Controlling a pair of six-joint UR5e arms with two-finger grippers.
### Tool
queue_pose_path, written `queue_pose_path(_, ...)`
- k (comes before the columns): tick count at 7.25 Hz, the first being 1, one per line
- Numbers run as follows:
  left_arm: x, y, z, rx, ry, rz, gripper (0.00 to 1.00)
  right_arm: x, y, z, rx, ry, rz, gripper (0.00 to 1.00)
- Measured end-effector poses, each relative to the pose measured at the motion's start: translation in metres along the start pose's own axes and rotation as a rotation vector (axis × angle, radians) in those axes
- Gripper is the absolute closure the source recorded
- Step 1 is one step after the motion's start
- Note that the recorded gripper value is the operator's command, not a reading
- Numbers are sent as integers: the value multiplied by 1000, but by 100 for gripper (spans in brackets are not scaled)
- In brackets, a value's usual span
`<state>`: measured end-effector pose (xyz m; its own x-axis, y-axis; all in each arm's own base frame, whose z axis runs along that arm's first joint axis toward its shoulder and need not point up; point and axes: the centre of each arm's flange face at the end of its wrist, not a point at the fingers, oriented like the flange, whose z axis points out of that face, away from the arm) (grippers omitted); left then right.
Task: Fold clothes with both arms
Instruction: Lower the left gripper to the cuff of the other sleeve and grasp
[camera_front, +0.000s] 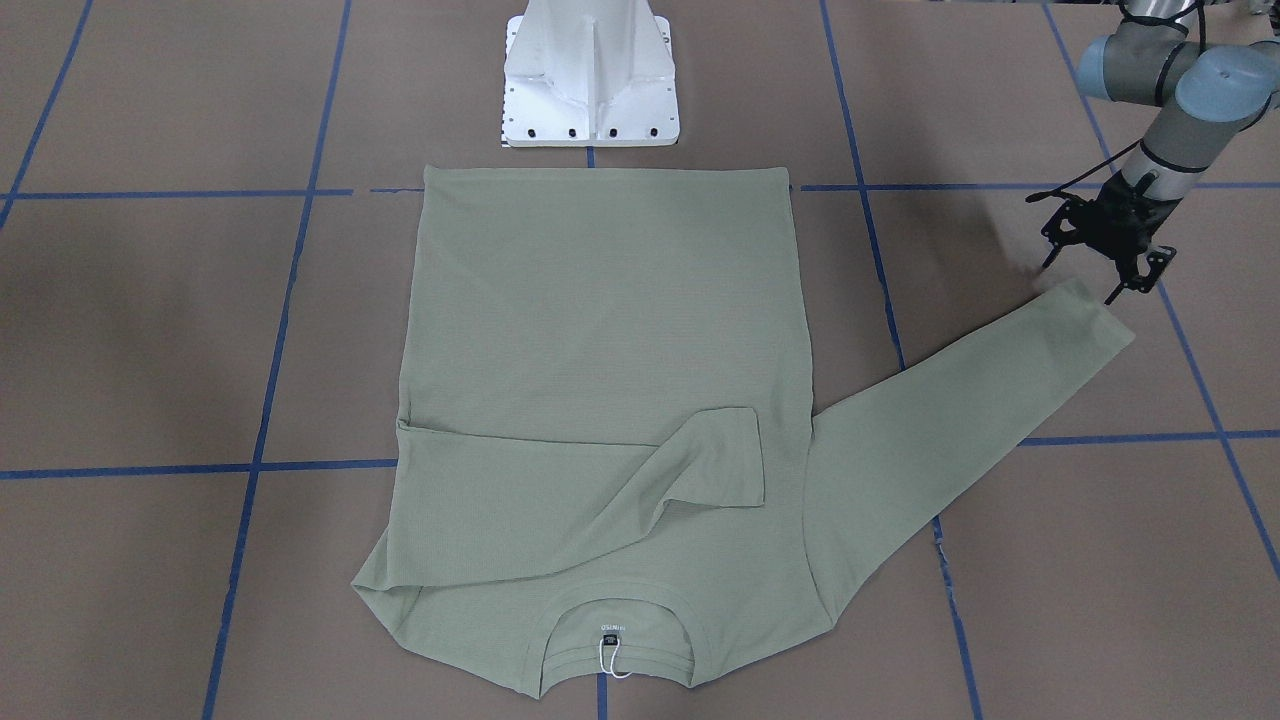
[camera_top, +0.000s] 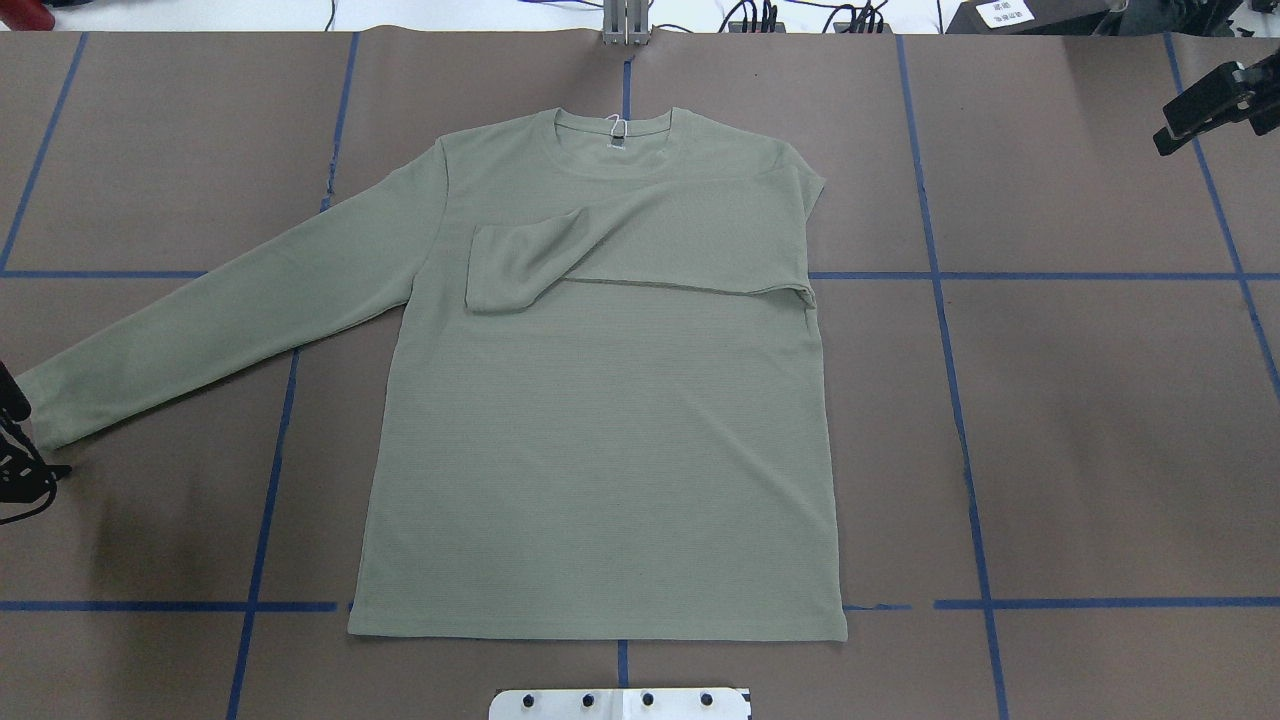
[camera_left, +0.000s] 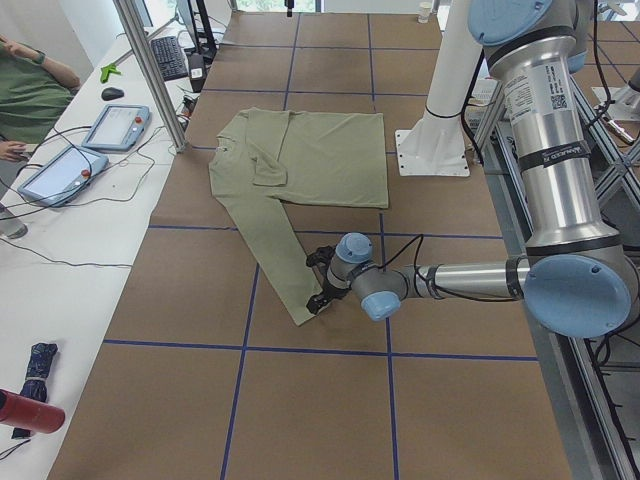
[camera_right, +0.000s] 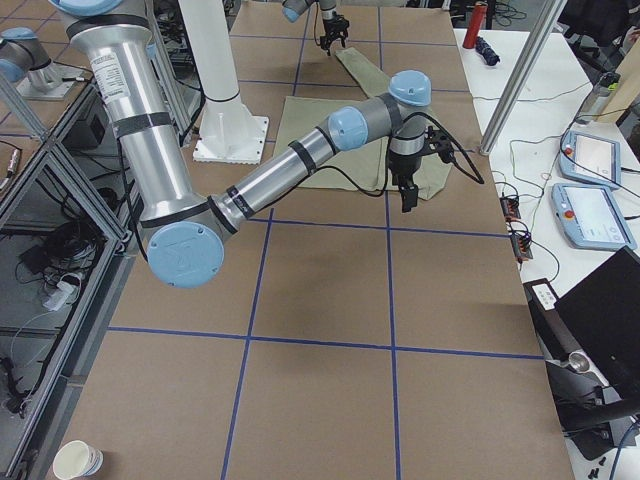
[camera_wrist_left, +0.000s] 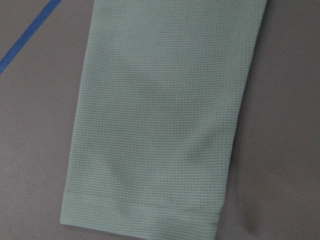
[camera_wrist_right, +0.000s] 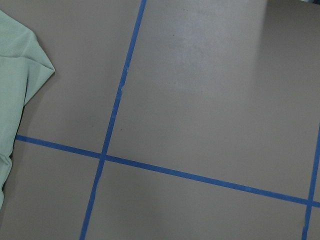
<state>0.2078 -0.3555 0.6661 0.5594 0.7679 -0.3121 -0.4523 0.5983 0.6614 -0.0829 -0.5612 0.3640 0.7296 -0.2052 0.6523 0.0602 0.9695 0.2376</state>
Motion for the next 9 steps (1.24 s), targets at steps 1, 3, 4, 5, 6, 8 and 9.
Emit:
queue_pose_path(1,1,-1,2,0,-2,4,88,0,0,0,0,0,0,0)
queue_pose_path(3,1,-1,2,1,-4,7,100,0,0,0,0,-1,0,0)
queue_pose_path(4,2,-3,1,7,-3,10,100,0,0,0,0,-2,0,0)
queue_pose_path(5,2,-5,-1,15,1,14,100,0,0,0,0,-3,0,0)
queue_pose_path(6,2,-5,-2,16,2,16,100,-1,0,0,0,-3,-1,0)
queue_pose_path(8,1,-5,-3,17,3,19,100,-1,-1,-1,1,-3,-1,0)
queue_pose_path(9,2,-5,-5,19,7,23,100,-1,-1,-1,1,-3,-2,0)
